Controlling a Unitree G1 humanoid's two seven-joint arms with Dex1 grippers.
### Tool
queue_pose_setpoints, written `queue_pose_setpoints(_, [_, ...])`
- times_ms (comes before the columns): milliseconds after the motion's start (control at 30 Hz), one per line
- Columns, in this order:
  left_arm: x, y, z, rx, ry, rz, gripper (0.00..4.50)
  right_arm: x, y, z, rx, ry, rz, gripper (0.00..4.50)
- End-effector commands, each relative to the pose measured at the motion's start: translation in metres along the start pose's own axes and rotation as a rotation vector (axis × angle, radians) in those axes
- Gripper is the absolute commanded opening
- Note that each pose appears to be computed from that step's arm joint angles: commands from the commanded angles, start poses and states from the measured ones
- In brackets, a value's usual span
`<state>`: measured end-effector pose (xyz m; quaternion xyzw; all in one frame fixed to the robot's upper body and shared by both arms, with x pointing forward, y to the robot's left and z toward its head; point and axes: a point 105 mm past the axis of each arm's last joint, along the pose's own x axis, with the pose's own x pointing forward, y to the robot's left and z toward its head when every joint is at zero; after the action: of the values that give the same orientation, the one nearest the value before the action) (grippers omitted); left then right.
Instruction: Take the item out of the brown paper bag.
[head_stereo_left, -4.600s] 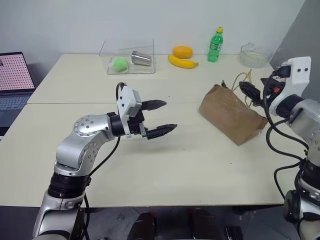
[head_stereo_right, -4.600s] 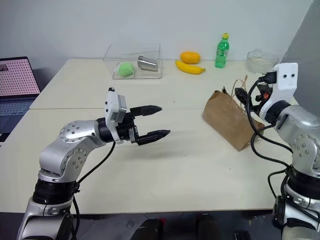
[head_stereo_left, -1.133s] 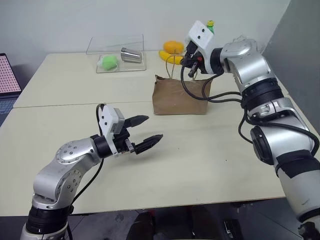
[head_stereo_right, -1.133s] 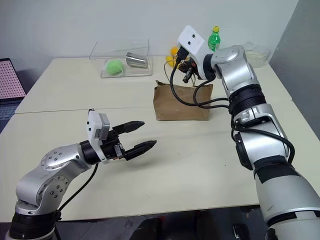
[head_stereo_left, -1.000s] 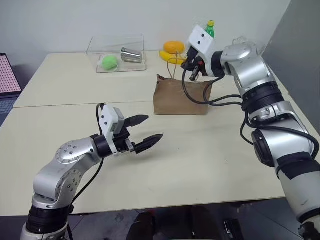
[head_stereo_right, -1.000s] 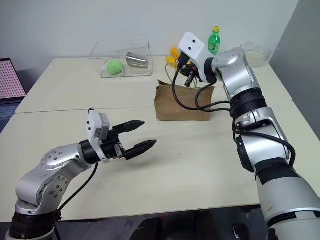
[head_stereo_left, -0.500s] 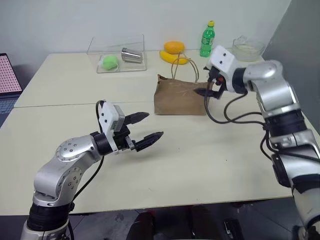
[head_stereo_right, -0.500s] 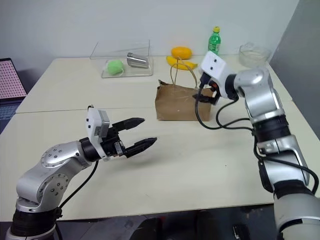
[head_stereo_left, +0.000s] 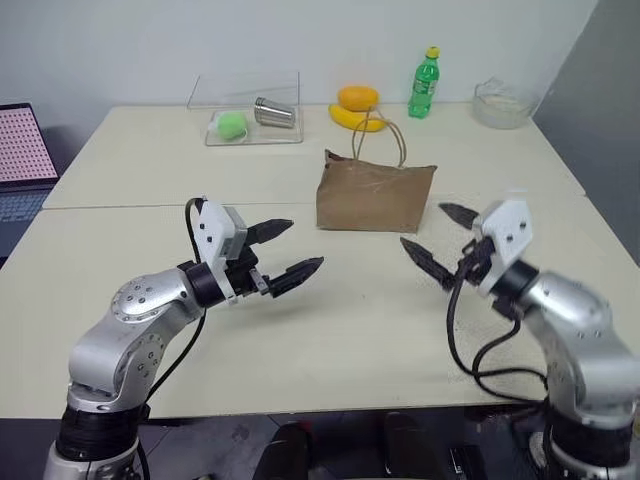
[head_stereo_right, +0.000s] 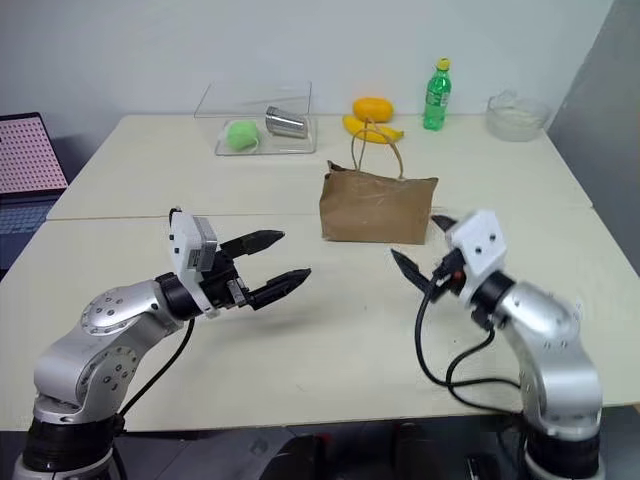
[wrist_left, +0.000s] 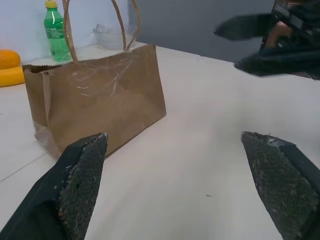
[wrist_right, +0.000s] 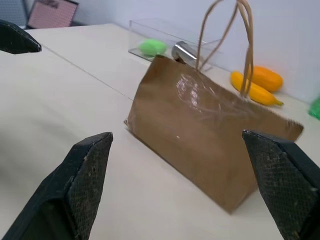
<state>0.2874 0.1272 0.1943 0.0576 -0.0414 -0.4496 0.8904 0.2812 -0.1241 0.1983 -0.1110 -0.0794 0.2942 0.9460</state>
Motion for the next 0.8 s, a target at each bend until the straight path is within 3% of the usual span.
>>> queue_pose_setpoints(33, [0.01,0.005,0.007,0.066,-0.047,0.028,4.09,-0.007,0.004,0.018,-0.012,-0.115,-0.117,4.38])
queue_pose_setpoints(267, [0.021,0.024,0.011,0.119,-0.098,0.112,2.07,-0.011,0.002,0.032,-0.034,-0.19,-0.194,4.38])
queue_pose_setpoints(467, [0.047,0.059,0.033,0.217,-0.125,0.135,0.12,-0.011,0.008,0.038,-0.069,-0.182,-0.15,4.38])
queue_pose_setpoints(633, [0.081,0.11,0.055,0.289,-0.11,0.203,0.05,-0.011,0.012,0.042,-0.076,-0.172,-0.134,4.38])
queue_pose_setpoints(700, [0.099,0.132,0.057,0.321,-0.046,0.261,0.05,-0.013,0.012,0.042,-0.076,-0.159,-0.143,4.38])
queue_pose_setpoints(800, [0.117,0.142,0.061,0.37,0.004,0.295,0.05,-0.014,0.014,0.041,-0.071,-0.141,-0.142,4.38])
